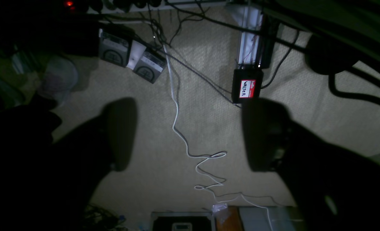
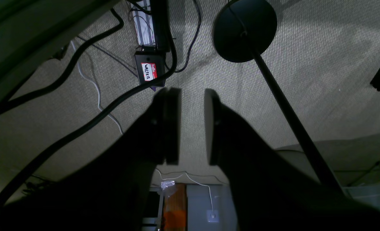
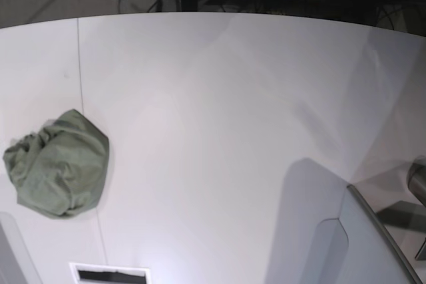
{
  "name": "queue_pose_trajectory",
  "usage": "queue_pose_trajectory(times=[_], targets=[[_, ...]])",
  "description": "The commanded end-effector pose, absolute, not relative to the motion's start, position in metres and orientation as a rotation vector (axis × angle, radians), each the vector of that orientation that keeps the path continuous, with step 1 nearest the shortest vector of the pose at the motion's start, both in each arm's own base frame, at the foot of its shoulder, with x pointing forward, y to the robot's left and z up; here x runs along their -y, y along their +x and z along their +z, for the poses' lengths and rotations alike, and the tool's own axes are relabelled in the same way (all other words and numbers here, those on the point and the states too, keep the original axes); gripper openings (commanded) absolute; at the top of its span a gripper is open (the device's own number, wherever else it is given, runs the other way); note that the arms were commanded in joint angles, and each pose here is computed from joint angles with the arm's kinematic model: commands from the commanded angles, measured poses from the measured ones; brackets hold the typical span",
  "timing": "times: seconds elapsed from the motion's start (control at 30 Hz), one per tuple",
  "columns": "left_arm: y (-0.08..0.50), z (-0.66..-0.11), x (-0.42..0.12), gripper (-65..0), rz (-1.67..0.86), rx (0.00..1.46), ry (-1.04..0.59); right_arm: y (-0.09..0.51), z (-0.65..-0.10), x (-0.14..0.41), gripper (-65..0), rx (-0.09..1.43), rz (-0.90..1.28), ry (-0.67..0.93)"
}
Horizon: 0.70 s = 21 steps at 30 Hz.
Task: Layout the t-shirt on the table in an organized manner, then fold the t-shirt properly
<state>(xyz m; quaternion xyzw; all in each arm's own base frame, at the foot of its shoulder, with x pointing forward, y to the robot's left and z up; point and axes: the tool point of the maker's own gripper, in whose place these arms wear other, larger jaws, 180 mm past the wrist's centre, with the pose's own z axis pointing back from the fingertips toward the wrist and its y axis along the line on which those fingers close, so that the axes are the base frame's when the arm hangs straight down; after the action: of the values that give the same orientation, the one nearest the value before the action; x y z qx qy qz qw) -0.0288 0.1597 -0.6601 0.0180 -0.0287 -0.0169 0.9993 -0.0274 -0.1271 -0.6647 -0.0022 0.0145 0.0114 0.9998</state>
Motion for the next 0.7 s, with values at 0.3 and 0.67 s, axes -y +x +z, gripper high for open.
queue_pose_trajectory(times=[0.3, 0.67], targets=[[-0.034, -0.66, -0.162, -27.6, -0.032, 0.049, 0.041, -0.031, -0.665, 0.128, -52.2, -0.033, 0.02, -0.002], [-0.035, -0.66, -0.162, -65.0, -0.032, 0.048, 0.041, -0.041, -0.664, 0.128, -58.4, -0.053, 0.026, -0.002]])
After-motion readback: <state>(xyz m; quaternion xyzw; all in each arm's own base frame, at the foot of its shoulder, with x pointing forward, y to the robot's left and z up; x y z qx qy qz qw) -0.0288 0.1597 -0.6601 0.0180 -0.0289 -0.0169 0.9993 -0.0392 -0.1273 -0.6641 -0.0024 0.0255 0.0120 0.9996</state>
